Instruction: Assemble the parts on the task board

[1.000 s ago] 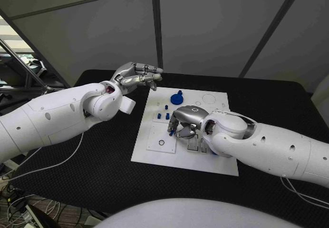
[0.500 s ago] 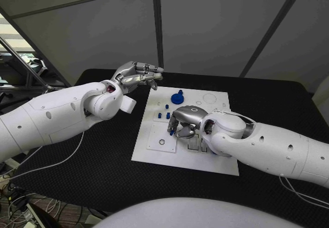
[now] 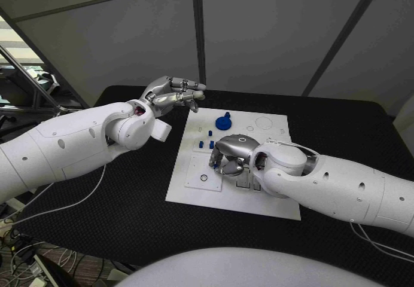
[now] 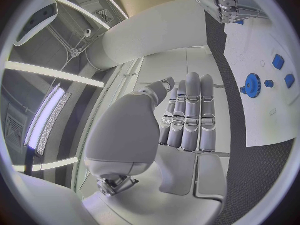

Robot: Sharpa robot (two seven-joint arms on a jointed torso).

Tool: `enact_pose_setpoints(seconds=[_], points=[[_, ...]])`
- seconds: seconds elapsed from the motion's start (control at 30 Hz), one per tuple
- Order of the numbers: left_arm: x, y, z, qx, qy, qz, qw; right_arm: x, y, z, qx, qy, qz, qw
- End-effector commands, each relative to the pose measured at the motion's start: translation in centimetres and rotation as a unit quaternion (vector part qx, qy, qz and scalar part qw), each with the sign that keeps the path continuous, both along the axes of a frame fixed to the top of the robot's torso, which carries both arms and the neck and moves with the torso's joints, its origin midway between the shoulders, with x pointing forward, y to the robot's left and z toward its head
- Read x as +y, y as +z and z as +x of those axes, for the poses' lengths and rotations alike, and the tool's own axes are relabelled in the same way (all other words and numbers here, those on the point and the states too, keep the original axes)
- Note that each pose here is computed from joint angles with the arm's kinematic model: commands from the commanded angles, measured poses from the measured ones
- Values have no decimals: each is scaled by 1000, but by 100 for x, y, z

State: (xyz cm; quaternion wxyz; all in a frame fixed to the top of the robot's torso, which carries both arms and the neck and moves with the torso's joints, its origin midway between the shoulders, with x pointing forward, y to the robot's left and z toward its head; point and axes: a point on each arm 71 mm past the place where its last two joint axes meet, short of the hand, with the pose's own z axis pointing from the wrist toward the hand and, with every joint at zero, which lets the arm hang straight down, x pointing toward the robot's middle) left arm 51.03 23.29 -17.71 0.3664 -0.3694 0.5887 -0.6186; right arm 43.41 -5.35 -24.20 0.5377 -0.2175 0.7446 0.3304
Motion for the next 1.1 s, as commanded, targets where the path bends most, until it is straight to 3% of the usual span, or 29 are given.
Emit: enact_pose_setpoints(seconds=[0.03, 0.5, 0.73, 0.83, 1.1], points=[[-9, 11, 2, 0, -4, -4, 1000, -26, -27, 6, -9, -6, 5, 1000], [4, 2, 7, 4, -6, -3, 1000, -122, 94, -17, -52, -9, 70, 996], [17, -5, 8, 5, -6, -2, 1000, -316, 175, -68, -67, -20, 101, 992], [27, -8, 8, 6, -5, -2, 1000, -477, 222, -65, -64, -37, 100, 992], [29, -25, 5, 9, -6, -1, 1000, -919, 387, 121, -43, -101, 57, 992]])
